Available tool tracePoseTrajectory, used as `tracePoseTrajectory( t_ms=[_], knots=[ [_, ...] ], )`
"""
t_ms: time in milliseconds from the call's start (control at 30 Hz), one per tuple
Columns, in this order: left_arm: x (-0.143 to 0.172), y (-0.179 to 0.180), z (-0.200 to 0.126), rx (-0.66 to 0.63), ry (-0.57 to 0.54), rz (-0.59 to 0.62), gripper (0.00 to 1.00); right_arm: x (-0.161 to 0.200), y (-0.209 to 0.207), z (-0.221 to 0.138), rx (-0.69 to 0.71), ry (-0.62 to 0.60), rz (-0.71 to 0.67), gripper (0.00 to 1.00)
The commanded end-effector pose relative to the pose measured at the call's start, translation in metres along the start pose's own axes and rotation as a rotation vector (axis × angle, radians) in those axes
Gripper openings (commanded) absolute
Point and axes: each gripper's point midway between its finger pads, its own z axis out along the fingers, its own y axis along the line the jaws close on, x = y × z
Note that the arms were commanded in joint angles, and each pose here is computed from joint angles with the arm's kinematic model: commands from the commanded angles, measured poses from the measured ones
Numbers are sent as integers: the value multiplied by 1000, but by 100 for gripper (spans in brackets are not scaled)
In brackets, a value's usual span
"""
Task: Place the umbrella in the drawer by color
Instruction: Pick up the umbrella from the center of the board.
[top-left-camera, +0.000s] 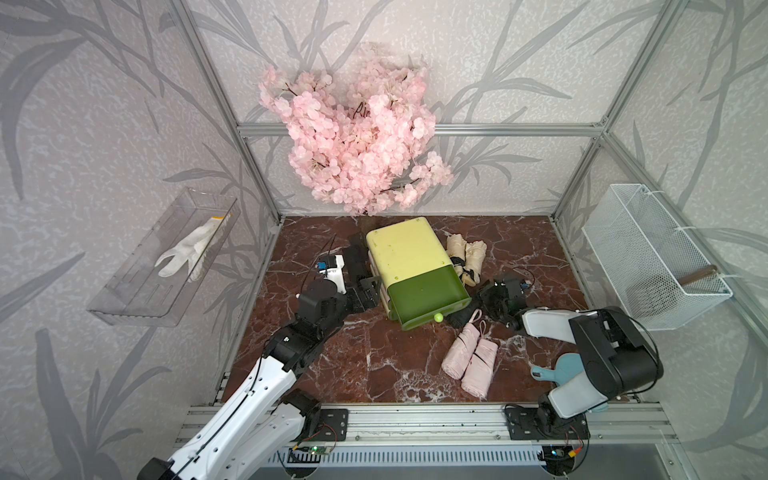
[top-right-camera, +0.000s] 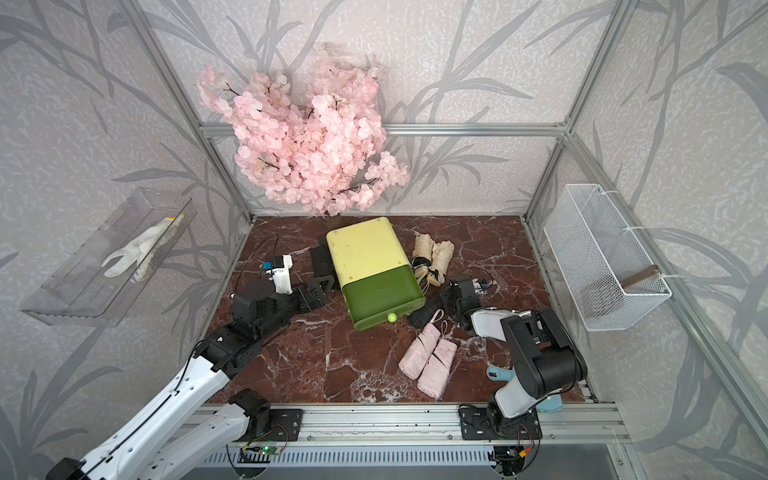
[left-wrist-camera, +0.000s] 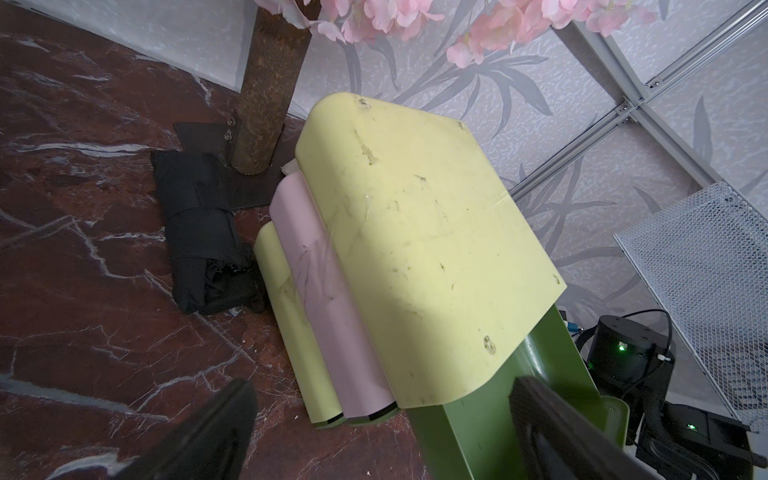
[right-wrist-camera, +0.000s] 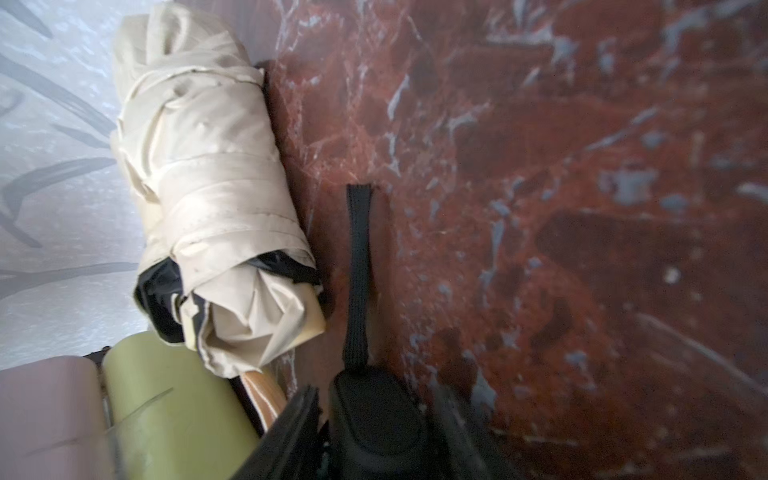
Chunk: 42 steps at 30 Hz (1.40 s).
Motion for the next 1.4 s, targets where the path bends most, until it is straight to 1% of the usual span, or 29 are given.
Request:
tracePoseTrajectory(
  t_ms=[0,167,200,333,500,767,833,900,1000,1100,1167,1233,1300,1367],
  knots=[
    [0,-2,1,12,-7,5,100,7,-19,4,7,23,32,36],
    [1,-1,1,8,-8,5,100,-4,-14,-6,-8,-25,-8,2],
    [1,0,1,6,-6,5,100,-7,-13,-9,-6,-37,-22,0],
    [1,0,1,7,-7,6,100,-24,1,-29,-3,-111,-117,0],
    [1,0,1,5,-10,5,100,-50,35,-70,-39,-227,-264,0],
    [-1,-1,-1,7,-18,8,100,-86,105,-165,-156,-449,-587,0],
    [-1,-1,-2,6,-19,8,100,-94,118,-186,-158,-495,-646,0],
    [-2,-1,-2,6,-23,7,100,-97,132,-203,-173,-514,-714,0],
    [-2,-1,-2,5,-23,7,100,-88,168,-233,-274,-525,-851,0],
    [-3,-1,-2,5,-22,7,100,-73,209,-272,-356,-595,-1045,0],
    [-3,-1,0,5,-19,7,100,-49,242,-298,-504,-604,-1196,0],
    [-2,-2,1,4,-14,7,100,-21,268,-318,-673,-561,-1315,0],
    [-2,-2,2,3,-11,8,100,12,288,-328,-828,-459,-1443,0],
    [-2,-2,4,2,-6,9,100,39,299,-331,-936,-351,-1548,0]
  ],
)
